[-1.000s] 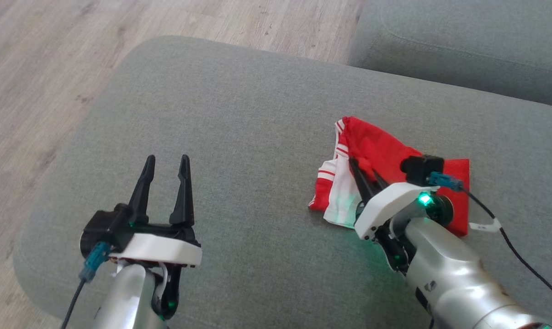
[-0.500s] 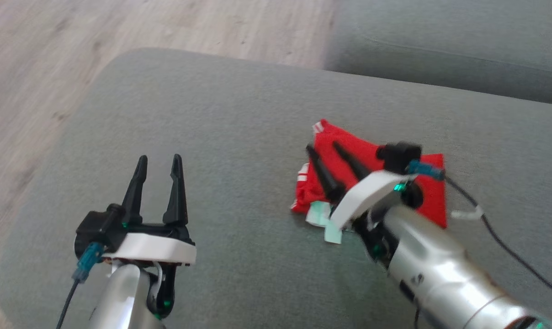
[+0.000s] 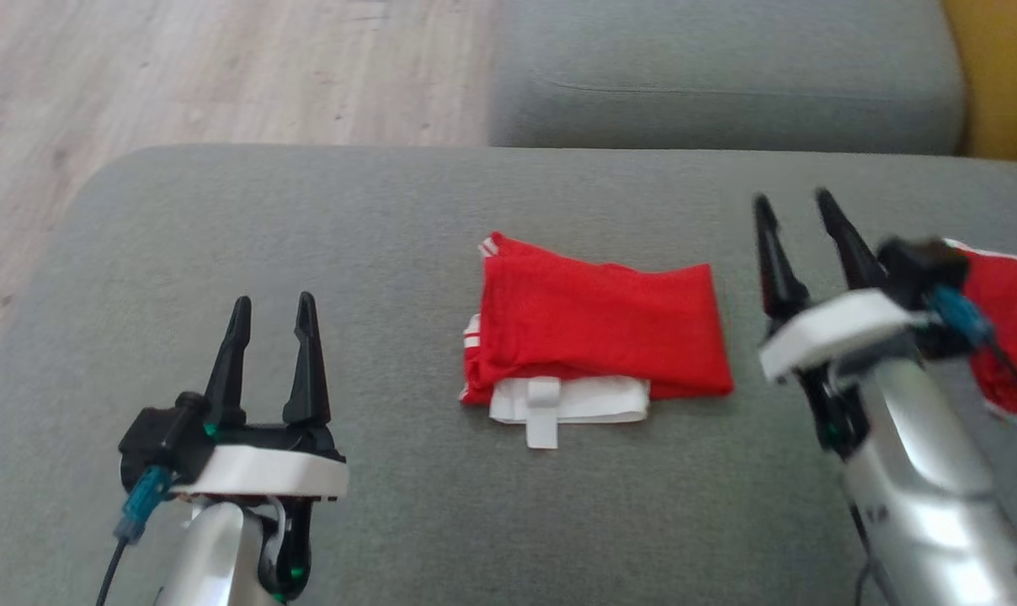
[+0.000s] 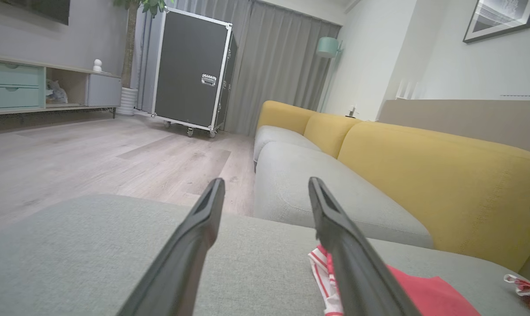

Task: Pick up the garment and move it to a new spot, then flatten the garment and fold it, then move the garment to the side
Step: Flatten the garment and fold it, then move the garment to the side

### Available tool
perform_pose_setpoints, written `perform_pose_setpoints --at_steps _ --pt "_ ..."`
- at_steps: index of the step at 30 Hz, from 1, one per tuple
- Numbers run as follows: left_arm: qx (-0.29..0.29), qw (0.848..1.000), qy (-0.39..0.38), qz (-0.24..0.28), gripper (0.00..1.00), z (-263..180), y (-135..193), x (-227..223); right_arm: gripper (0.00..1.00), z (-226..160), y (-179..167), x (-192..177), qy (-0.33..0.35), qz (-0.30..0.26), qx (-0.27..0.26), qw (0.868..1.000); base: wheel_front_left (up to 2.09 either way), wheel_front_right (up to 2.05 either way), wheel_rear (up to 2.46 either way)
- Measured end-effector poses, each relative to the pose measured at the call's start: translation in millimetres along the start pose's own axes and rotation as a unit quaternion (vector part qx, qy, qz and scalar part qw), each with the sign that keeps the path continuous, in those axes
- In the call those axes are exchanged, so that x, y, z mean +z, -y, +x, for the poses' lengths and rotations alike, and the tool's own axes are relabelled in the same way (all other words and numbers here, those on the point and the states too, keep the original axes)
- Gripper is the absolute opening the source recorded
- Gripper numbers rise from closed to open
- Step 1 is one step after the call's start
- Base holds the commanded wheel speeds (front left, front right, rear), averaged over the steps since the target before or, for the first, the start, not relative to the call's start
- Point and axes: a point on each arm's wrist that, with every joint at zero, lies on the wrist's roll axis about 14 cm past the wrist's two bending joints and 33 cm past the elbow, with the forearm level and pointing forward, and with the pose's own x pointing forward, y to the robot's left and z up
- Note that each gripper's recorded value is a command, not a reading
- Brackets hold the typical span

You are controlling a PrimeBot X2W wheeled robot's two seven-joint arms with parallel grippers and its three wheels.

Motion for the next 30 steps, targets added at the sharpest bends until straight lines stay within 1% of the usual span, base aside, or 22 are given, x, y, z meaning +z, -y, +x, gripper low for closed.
perform_pose_setpoints --at_steps 3,6,12,16,19,24,30 --pt "-0.012 1.000 -0.002 -0.001 1.00 5 8 -3 1.00 -22 24 -7 0.003 -0.014 -0.037 0.999 0.00 0.00 0.00" --pt "-0.022 1.000 -0.008 0.005 1.00 9 14 -7 1.00 -42 38 -13 0.003 -0.022 -0.065 0.998 0.00 0.00 0.00" --pt "-0.022 0.999 -0.023 0.005 1.00 5 15 -19 1.00 -73 54 -23 0.003 -0.018 -0.107 0.994 0.00 0.00 0.00" --pt "-0.025 0.999 -0.031 0.003 1.00 4 18 -24 1.00 -91 54 -36 -0.009 -0.001 -0.117 0.993 0.00 0.00 0.00" --pt "-0.029 0.999 -0.034 0.002 1.00 4 21 -26 1.00 -95 51 -40 -0.013 0.010 -0.116 0.993 0.00 0.00 0.00" --pt "-0.031 0.999 -0.038 0.002 1.00 5 22 -29 1.00 -94 51 -40 -0.012 0.011 -0.116 0.993 0.00 0.00 0.00" --pt "-0.028 0.998 -0.048 -0.002 1.00 7 20 -37 1.00 -82 49 -52 -0.029 0.010 -0.108 0.994 0.00 0.00 0.00"
